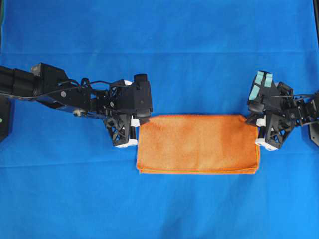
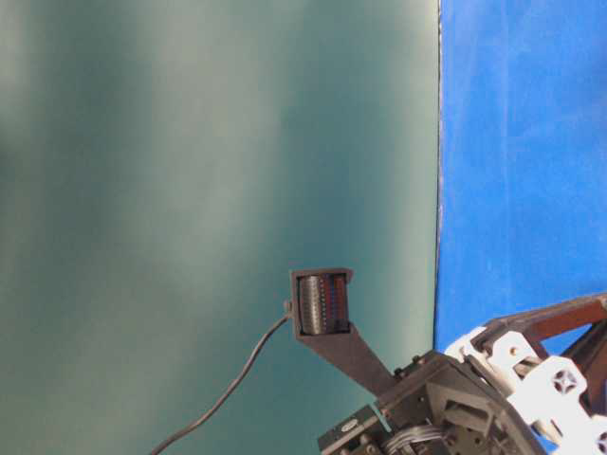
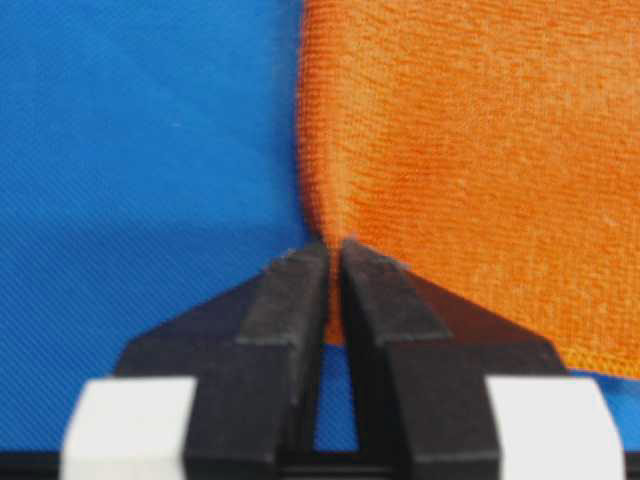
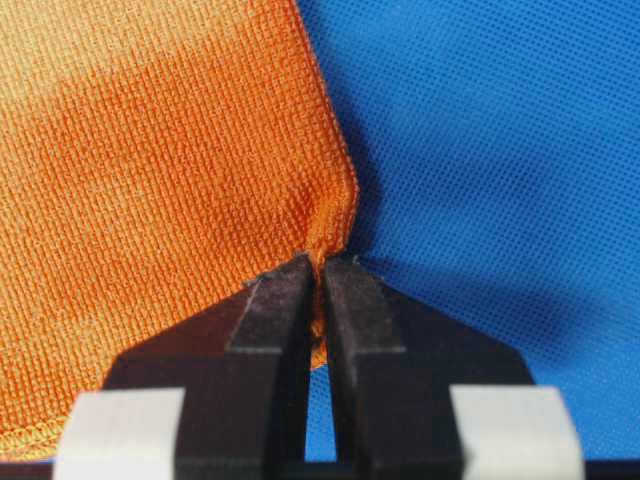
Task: Fold the orange towel.
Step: 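Grasp the left and right ends of the folded towel, then lift the towel and rotate it, right gripper moving to the top, then lay the rotated towel down vertically and open both grippers, then retract both grippers to the sides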
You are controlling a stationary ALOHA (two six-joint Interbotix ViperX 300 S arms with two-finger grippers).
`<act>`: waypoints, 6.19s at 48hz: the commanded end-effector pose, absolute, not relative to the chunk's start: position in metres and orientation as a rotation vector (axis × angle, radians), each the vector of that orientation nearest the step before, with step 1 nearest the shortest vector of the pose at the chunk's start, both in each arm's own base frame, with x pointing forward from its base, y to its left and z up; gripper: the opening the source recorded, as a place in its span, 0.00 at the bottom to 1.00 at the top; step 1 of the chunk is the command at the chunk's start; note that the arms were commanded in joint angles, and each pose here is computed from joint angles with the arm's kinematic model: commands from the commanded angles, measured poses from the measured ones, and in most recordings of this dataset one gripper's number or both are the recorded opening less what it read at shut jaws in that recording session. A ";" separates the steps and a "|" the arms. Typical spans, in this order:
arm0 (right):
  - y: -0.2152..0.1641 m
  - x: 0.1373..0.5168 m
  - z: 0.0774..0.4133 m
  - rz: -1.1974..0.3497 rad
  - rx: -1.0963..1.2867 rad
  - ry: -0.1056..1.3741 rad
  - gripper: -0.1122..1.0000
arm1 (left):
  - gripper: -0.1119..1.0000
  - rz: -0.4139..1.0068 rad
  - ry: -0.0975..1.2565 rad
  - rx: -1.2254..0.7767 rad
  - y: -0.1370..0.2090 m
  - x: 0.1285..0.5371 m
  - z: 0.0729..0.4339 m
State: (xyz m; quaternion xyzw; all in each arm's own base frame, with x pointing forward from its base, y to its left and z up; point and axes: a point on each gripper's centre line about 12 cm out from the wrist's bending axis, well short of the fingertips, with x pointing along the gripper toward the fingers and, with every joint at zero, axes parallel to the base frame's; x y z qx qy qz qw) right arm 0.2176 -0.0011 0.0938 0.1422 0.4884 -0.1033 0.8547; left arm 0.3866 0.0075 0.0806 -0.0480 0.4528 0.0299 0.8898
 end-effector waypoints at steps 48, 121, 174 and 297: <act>-0.009 0.202 0.209 -0.262 0.300 0.750 0.12 | 0.11 0.000 0.800 -0.051 -0.007 0.386 0.228; -0.170 0.346 0.228 -0.524 0.044 0.643 0.12 | 0.11 -0.206 0.474 0.200 -0.081 0.475 0.229; -0.166 0.349 0.191 -0.477 0.085 0.689 0.12 | 0.11 -0.190 0.580 0.106 -0.086 0.476 0.165; -0.037 0.223 0.231 -0.195 0.141 0.390 0.64 | 0.62 0.021 0.274 -0.041 0.003 0.251 0.252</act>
